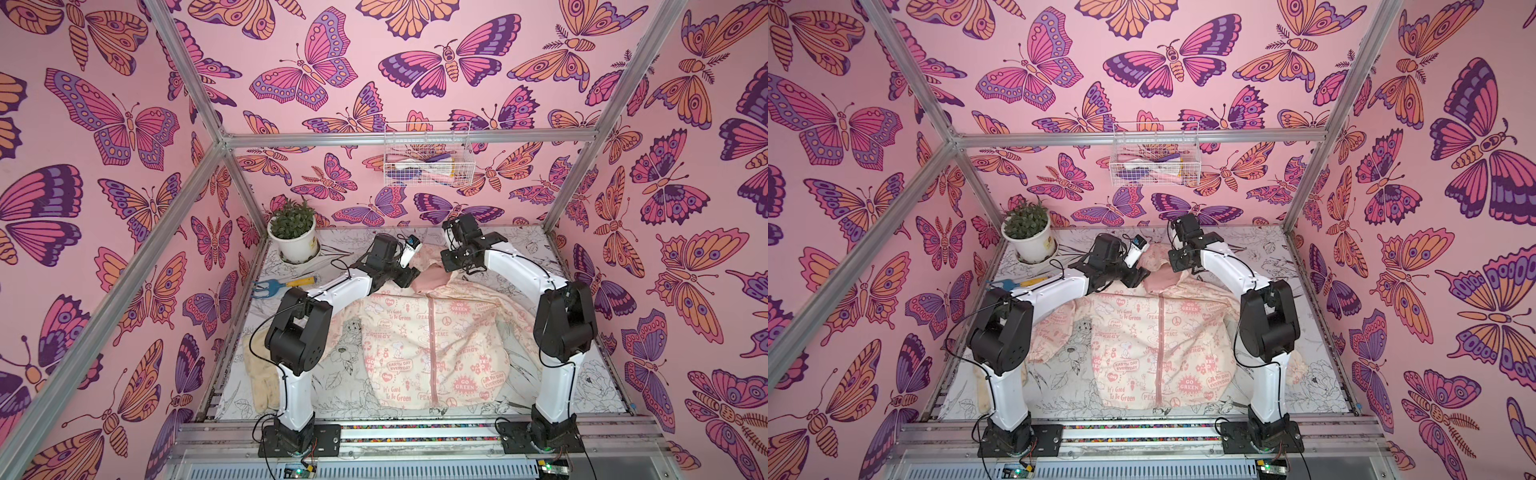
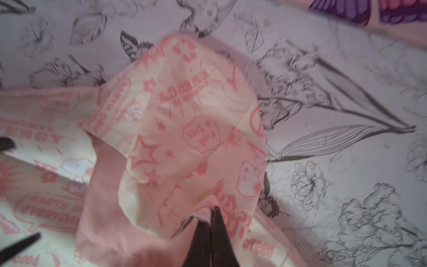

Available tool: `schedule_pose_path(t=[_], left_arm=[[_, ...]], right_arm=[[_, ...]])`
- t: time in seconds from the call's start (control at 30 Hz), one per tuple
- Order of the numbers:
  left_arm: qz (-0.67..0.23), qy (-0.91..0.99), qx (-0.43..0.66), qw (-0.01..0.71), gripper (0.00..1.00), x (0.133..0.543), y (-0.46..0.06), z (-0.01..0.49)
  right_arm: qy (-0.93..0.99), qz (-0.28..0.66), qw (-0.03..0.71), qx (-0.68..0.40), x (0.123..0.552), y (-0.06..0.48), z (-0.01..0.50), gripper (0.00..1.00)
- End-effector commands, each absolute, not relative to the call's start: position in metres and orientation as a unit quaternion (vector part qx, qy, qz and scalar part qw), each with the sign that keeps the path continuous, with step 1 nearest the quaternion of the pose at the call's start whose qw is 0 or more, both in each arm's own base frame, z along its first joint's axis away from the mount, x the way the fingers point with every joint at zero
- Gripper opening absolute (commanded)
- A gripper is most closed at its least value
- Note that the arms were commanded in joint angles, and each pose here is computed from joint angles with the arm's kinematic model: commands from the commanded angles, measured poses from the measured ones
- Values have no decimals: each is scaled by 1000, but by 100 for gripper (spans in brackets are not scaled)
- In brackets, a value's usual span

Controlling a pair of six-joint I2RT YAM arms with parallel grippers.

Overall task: Unzip the jacket
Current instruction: Flatten out the jacket at the center of the board.

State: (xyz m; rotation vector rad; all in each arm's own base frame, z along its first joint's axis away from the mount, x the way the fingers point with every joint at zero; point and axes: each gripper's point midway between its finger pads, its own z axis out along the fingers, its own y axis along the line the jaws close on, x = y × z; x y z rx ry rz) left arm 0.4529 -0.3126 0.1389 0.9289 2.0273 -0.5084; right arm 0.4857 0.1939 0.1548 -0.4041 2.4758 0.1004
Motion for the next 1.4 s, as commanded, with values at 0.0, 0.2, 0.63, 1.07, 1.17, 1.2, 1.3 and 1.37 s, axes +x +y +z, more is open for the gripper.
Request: schedule_pose_path(t=[0.0, 0.2, 0.63, 1.07, 1.17, 1.2, 1.3, 1.37], left_arm=[[-252, 787, 377, 418, 62, 450, -332, 142], [-209, 806, 331, 444, 62, 485, -328, 145], [-140, 820, 262, 489, 48, 553, -331, 146], [-109, 850, 222, 466, 17, 550, -298, 116], [-128, 854, 200, 463, 0, 551, -289, 125], [-144, 854, 194, 460, 0, 550, -288, 128], [-169, 857, 166, 458, 0, 554, -283, 134], [-170, 860, 147, 459, 0, 558, -277, 136]], right_arm=[[916, 20, 364, -168, 496, 195, 197, 0], [897, 45, 388, -206, 496, 208, 221, 0], [869, 102, 422, -239, 484, 232, 272, 0], [863, 69, 435, -248, 484, 222, 283, 0], [870, 35, 432, -237, 492, 212, 275, 15], [875, 20, 428, -224, 495, 206, 271, 37], [897, -29, 412, -157, 500, 182, 265, 66], [909, -47, 400, -103, 496, 165, 262, 72]])
